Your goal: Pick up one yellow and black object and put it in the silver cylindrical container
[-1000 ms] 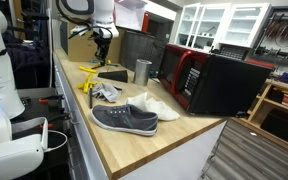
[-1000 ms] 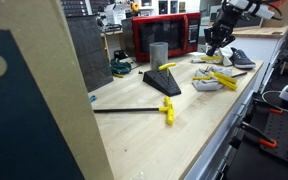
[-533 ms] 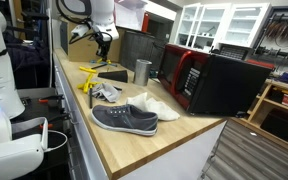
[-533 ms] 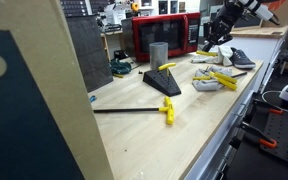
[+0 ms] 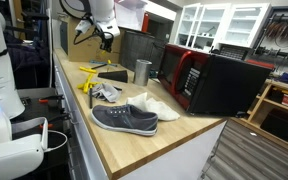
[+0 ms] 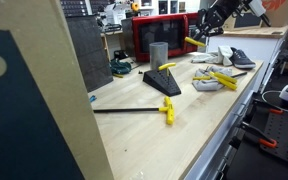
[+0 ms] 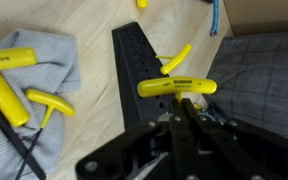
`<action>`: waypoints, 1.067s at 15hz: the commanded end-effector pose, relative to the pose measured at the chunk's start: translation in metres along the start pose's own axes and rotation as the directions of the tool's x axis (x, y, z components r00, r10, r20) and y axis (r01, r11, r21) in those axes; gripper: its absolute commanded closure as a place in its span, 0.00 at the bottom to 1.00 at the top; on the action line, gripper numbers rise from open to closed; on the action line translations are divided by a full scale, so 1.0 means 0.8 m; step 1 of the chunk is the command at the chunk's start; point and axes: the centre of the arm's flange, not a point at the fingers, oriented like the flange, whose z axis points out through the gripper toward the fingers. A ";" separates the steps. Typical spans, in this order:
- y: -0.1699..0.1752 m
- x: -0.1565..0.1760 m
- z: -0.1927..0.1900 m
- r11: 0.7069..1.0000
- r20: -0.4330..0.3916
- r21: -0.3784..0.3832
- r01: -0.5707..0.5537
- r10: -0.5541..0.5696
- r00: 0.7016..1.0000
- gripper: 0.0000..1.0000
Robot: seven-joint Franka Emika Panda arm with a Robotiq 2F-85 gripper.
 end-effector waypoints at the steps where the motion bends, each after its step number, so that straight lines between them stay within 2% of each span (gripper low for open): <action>1: -0.032 0.030 0.012 0.996 -0.003 0.084 -0.014 0.014 1.000 0.99; 6: -0.073 0.063 0.020 0.989 0.036 0.142 -0.047 0.042 0.998 0.99; 7: -0.052 0.039 0.010 0.993 0.006 0.110 -0.050 0.050 0.999 0.94; 13: -0.065 0.053 0.019 0.992 0.024 0.112 -0.055 0.053 0.998 0.94; 14: -0.065 0.053 0.019 0.992 0.024 0.112 -0.055 0.053 0.998 0.99; 16: -0.066 0.062 0.023 0.991 0.013 0.118 -0.056 0.055 0.998 0.99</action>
